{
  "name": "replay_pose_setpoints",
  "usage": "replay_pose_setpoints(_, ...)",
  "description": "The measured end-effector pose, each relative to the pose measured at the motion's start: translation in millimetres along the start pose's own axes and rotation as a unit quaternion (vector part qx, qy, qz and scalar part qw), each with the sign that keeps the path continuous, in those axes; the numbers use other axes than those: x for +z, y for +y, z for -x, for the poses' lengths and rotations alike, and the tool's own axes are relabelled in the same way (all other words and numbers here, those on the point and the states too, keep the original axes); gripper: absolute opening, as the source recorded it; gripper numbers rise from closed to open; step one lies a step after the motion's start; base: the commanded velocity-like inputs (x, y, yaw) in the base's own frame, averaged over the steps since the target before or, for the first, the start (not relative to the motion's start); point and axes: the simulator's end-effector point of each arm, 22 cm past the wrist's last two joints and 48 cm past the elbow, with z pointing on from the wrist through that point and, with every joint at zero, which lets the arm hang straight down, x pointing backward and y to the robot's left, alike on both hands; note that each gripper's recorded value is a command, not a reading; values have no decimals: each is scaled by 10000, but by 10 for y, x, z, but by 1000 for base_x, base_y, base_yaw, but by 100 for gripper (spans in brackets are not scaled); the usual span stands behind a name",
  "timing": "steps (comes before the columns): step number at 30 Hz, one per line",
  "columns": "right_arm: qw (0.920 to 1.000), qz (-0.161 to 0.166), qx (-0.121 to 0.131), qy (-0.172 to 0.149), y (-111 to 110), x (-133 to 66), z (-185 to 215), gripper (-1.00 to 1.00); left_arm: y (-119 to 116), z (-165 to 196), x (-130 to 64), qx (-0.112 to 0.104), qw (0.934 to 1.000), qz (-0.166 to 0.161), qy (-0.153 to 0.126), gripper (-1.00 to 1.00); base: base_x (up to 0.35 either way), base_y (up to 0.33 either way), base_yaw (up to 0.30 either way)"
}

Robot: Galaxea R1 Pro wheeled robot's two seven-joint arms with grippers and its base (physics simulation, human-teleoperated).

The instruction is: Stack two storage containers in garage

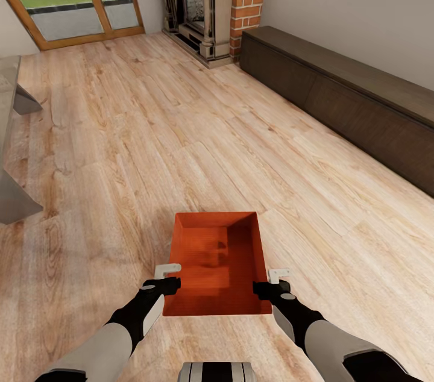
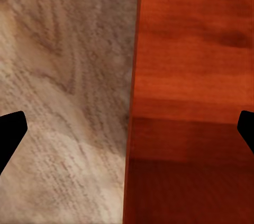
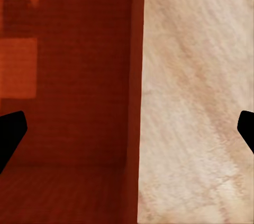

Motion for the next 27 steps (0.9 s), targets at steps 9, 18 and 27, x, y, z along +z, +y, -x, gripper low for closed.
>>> replay_pose_setpoints(9, 10000, 2, -30, 9, 1, 0, -11, 100, 18, 0, 2, 1, 10000, 11, 2, 100, 0, 0, 0)
replay_pose_setpoints(18, 10000, 3, -13, 17, 7, 105, -96, 100, 23, -64, 114, -2, 10000, 15, -12, 100, 0, 0, 0)
replay_pose_setpoints(27, 10000, 32, 28, 12, 62, 244, -197, 100, 15, -159, 263, -3, 10000, 9, -15, 100, 0, 0, 0)
